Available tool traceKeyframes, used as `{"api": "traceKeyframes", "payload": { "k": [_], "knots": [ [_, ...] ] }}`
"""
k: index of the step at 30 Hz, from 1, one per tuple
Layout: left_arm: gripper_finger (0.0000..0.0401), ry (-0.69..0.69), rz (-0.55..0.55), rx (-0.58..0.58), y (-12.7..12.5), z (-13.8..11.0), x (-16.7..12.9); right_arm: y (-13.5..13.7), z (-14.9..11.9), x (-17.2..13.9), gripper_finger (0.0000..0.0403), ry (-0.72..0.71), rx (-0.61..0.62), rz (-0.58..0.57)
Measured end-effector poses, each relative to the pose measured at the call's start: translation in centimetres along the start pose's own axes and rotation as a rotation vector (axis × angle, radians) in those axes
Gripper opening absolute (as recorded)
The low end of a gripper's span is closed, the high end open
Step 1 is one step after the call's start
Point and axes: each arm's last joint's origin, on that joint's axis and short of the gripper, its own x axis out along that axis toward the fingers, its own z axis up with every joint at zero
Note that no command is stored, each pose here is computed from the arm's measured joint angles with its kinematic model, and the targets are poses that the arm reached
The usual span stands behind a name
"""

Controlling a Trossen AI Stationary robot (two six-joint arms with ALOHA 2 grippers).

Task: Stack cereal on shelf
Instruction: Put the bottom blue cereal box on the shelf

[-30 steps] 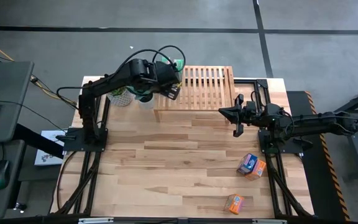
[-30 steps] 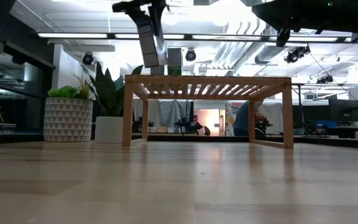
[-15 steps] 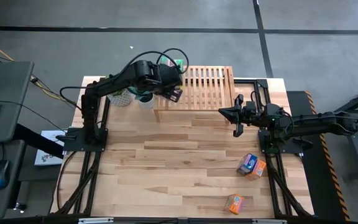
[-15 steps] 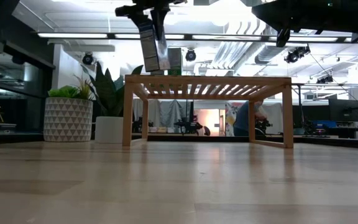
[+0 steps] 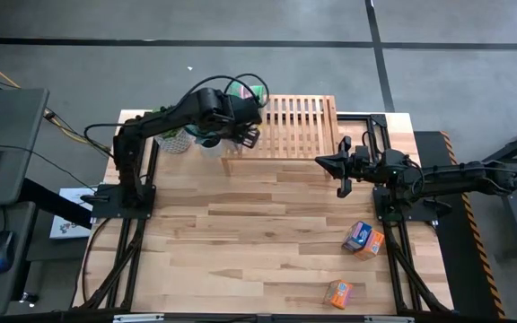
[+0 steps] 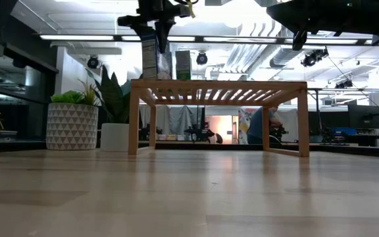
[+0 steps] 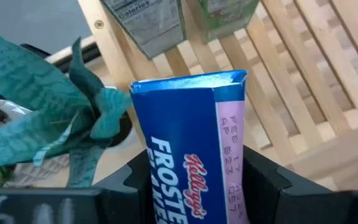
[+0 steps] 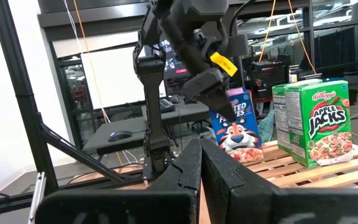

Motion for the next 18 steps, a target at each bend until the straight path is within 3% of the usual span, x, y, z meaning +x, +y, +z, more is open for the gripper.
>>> {"api": "traceKeyframes", "payload": {
  "k": [18],
  "knots": [
    [0.0166,-0.011,0.005,0.095,-0.07,0.16,0.24,0.01,0.0,0.0,0.0,0.0,-0.001,0.002]
  ]
}}
